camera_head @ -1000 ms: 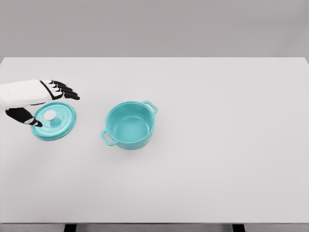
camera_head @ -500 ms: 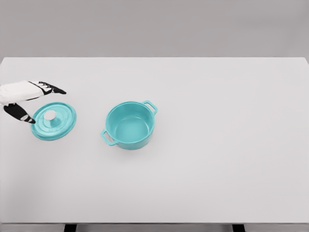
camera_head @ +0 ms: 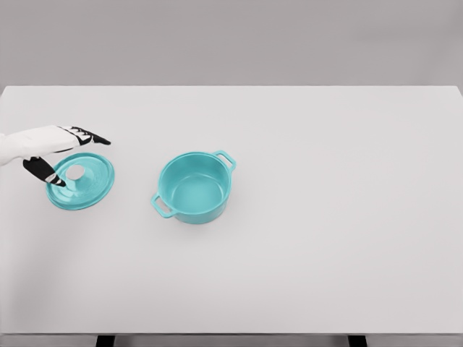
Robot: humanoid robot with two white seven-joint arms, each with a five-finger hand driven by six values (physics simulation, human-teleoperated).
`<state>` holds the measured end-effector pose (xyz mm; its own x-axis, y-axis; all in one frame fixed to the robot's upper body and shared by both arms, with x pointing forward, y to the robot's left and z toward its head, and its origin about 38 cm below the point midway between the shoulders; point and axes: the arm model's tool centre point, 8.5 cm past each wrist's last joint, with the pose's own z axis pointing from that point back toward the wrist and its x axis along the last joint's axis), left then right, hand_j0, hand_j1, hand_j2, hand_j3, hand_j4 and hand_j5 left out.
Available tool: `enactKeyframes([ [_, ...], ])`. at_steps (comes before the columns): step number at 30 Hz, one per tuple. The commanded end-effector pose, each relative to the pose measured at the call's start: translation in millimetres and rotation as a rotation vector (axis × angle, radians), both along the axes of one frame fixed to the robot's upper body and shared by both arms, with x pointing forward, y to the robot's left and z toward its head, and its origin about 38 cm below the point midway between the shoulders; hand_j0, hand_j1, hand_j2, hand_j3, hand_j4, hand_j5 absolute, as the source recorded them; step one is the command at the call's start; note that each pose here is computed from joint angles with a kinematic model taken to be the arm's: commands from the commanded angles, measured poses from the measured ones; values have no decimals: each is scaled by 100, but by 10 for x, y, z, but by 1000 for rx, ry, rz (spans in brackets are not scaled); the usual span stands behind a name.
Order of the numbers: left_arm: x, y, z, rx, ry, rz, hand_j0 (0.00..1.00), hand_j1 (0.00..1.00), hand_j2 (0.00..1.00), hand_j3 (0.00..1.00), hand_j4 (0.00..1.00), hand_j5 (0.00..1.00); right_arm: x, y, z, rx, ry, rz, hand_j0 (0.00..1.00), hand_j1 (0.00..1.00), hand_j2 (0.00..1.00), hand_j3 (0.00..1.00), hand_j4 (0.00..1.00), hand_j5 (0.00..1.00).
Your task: Cover the pot with left arm
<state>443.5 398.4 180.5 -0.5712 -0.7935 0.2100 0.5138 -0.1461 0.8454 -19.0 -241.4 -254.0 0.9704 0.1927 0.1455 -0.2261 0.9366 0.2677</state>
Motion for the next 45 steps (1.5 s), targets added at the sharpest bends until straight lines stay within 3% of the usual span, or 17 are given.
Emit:
enactKeyframes([
  [1,1,9,3,-5,1,5,100,100,100,100,100,100,10,0,0,0,-2,0,100,100,100,100,100,100],
  [16,4,24,-21,18,4,7,100,100,100,100,100,100,0,0,0,0,0,1,100,100,100,100,100,100],
  [20,35,37,3,72,-10,4,100,100,100,100,100,100,10,0,0,0,-2,0,100,100,100,100,100,100],
  [45,33,-47,-2,80,-1,-27,100,100,100,100,100,100,10,0,0,0,-2,1,100,100,100,100,100,100],
])
